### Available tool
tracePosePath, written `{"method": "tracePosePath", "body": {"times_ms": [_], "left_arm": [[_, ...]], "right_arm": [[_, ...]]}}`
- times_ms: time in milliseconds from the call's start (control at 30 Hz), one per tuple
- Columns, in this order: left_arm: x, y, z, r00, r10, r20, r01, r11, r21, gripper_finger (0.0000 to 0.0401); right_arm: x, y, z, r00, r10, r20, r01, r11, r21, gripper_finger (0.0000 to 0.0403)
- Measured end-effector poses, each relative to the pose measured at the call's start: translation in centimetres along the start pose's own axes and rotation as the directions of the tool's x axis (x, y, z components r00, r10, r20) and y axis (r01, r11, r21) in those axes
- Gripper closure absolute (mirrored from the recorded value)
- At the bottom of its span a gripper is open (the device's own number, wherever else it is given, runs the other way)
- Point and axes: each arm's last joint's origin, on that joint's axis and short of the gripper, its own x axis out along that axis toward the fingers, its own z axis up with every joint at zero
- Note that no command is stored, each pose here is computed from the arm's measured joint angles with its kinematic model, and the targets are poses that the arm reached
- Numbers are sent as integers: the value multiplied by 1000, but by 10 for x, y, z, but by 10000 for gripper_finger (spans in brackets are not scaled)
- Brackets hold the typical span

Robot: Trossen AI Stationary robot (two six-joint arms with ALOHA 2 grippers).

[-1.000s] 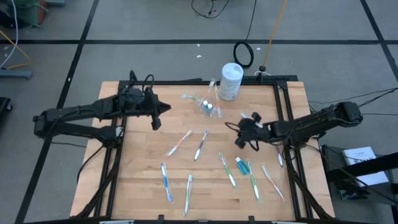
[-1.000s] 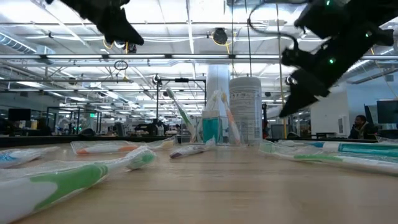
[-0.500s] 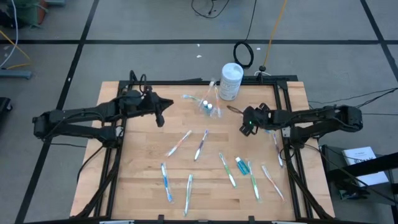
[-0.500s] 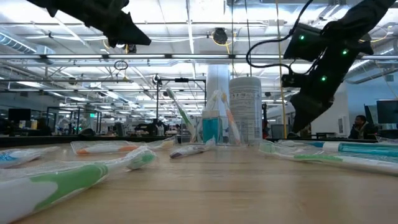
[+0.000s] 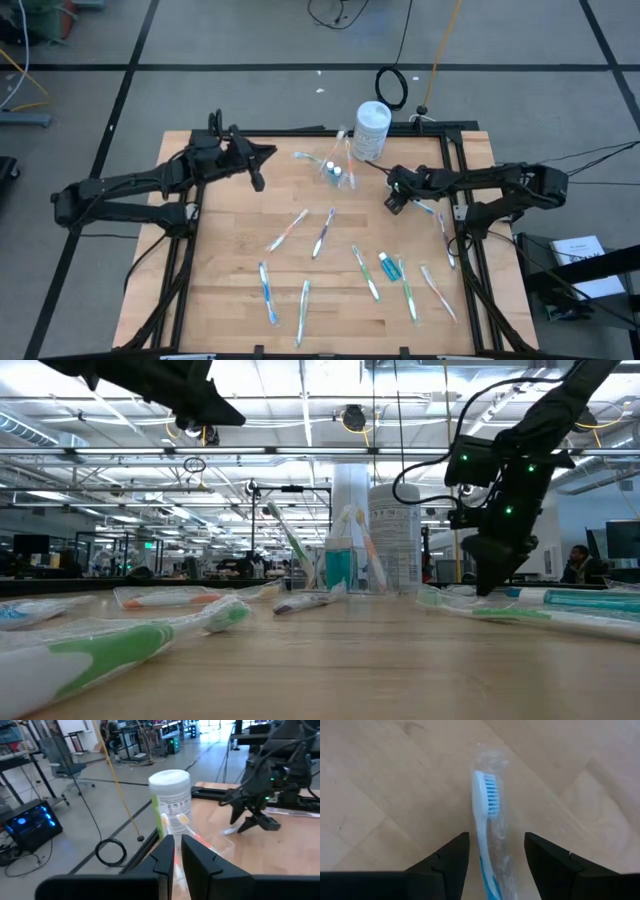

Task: Pick & Place toothbrushing station
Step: Put the blue toothbrush into the transparent organizer

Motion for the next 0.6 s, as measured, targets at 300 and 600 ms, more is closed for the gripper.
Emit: {"method": "tracePosePath", "body": {"times_ms": [300, 600], "left_arm": [[1, 9, -2, 999, 42, -19, -42, 999, -15, 359], [1, 8, -12, 992, 29, -122, -34, 998, -44, 359]], "right_arm": [[-1, 0, 1, 1000, 16, 19, -17, 1000, 4, 325], [-19, 4, 16, 969, 155, 194, -164, 986, 33, 382]]}}
